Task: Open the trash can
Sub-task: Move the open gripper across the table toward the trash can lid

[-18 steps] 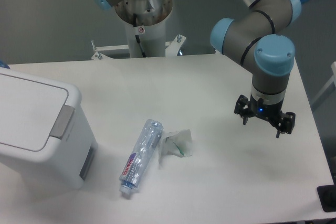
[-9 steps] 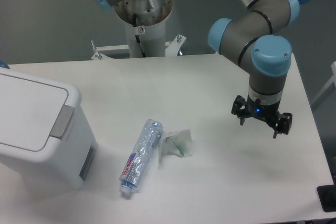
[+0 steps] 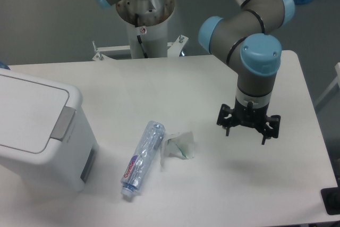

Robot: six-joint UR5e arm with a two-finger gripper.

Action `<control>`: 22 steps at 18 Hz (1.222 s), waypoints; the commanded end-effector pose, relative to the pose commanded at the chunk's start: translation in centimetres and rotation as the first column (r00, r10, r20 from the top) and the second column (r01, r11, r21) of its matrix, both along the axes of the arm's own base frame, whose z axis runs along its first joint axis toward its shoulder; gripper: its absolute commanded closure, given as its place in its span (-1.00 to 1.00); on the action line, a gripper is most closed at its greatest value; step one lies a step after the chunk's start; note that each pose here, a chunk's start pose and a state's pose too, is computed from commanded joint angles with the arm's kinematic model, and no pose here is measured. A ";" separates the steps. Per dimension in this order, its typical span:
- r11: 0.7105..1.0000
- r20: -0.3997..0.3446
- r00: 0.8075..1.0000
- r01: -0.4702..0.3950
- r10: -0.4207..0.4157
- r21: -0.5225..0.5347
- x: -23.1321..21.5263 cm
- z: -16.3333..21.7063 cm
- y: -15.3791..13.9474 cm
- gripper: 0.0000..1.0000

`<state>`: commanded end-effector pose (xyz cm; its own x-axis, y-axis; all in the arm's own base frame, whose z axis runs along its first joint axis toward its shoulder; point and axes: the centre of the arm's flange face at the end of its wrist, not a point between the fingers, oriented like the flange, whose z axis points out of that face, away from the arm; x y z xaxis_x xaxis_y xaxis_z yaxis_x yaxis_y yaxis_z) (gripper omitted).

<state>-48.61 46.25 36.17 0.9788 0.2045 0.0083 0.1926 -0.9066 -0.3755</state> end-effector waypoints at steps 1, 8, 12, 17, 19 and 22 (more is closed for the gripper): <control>0.998 0.033 0.999 -0.022 0.020 0.053 0.5 0.8 0.2 -1.00; 0.966 0.151 0.987 -0.087 0.051 0.245 5.3 6.7 2.4 -1.00; 0.946 0.173 0.984 -0.097 0.044 0.310 8.5 10.6 3.2 -1.00; 0.943 0.157 0.986 -0.001 -0.055 0.331 14.5 11.7 6.7 -1.00; 0.935 0.135 0.986 0.043 -0.097 0.352 16.9 12.0 8.3 -1.00; 0.930 0.132 0.979 0.097 -0.152 0.354 20.4 12.2 10.1 -1.00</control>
